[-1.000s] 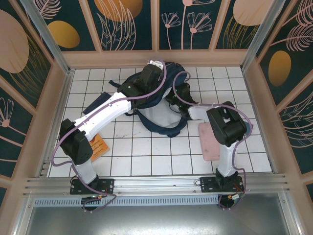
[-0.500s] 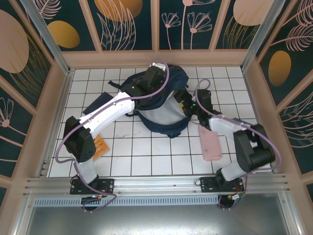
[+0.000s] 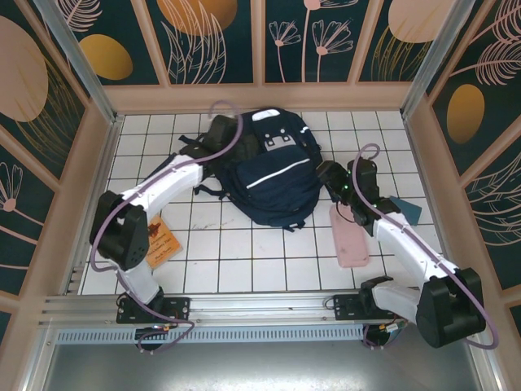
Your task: Pack the student bag
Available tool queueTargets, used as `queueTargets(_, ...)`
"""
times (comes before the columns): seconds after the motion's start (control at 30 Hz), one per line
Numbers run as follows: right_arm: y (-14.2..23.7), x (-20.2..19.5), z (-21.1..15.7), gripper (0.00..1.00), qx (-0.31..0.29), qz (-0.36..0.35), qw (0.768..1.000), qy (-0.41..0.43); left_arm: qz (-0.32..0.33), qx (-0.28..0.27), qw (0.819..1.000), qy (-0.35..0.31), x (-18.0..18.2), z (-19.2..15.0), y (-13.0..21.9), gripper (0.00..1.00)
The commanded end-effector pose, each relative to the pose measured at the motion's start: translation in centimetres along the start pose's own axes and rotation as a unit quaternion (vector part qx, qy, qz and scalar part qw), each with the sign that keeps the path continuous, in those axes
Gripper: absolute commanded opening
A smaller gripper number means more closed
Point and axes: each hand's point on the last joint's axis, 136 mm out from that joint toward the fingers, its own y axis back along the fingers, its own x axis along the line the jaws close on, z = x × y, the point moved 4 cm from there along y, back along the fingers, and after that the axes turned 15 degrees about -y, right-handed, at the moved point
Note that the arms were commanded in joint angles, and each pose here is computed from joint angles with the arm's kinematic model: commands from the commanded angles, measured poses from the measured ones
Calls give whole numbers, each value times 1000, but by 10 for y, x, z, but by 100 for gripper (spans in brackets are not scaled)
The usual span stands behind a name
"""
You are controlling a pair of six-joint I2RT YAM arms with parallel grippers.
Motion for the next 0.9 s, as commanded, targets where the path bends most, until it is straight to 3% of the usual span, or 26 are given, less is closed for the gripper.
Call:
queueTargets(0.0,-8,28,-12,80,38,29,997,61,63,5,993,98,68,-21,12,91)
queueTargets(0.13,-22,45,-36,84,78,50,992,82,121,34,979,159,133,-69,12,95)
queueTargets(0.27,-33,59,-55,85,111,65,987,96,141,50,974,170,156,-83,6,96)
queueTargets(0.67,-36,73,-81,85,153,75,978,118,187,132,956,183,190,-121,-39,95)
queueTargets(0.87,-37,70,-81,85,152,68,979,121,143,158,955,206,181,-139,-51,90)
